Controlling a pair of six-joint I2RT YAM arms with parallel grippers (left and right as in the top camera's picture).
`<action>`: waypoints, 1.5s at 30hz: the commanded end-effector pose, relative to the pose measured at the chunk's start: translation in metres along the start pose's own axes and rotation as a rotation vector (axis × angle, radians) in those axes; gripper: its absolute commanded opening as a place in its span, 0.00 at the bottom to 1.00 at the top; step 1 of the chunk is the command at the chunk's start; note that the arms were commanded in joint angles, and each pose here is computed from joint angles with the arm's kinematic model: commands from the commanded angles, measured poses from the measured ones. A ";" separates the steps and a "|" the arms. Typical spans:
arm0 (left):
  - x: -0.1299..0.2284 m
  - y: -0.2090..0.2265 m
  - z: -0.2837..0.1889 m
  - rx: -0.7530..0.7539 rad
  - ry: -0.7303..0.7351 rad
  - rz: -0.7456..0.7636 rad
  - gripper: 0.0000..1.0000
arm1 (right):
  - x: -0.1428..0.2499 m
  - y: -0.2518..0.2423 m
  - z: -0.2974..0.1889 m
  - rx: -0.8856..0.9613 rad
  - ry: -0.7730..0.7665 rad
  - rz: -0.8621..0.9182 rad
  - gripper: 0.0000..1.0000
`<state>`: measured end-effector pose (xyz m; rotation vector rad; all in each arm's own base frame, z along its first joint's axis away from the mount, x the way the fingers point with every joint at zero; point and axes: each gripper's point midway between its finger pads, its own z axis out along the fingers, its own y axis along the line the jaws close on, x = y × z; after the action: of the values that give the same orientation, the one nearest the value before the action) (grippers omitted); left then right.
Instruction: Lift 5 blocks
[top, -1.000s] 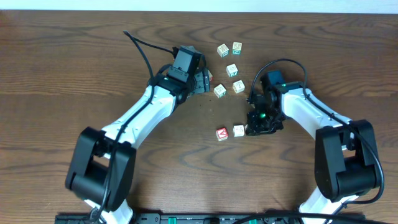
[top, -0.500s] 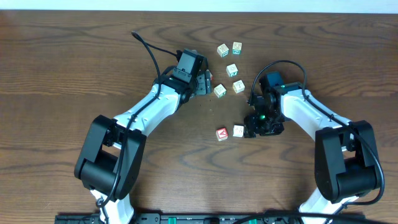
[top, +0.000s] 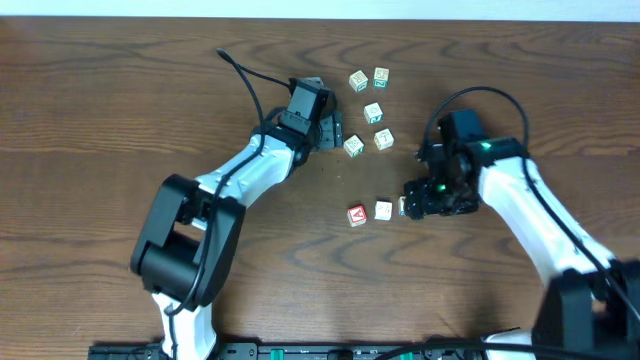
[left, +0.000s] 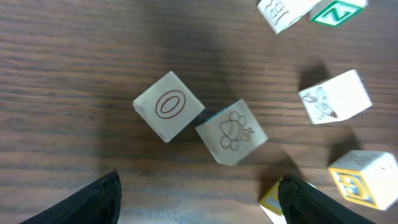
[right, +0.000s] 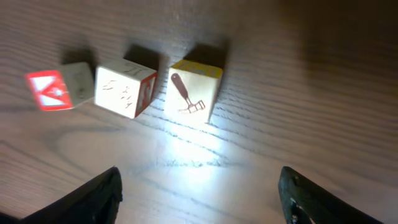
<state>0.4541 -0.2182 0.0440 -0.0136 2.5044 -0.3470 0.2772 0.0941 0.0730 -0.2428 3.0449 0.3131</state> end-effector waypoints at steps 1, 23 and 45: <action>0.006 0.006 0.015 -0.015 0.013 0.007 0.81 | -0.003 -0.001 -0.015 0.007 -0.052 0.002 0.80; -0.007 0.033 0.055 -0.032 -0.039 0.061 0.81 | -0.033 -0.007 -0.029 0.005 -0.187 0.025 0.80; -0.013 0.023 0.053 0.078 -0.028 0.165 0.81 | -0.036 -0.008 -0.030 0.008 -0.199 0.045 0.74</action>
<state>0.4980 -0.1976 0.0119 0.1139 2.4309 -0.3322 0.3064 0.0887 0.0960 -0.1584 2.8826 0.3176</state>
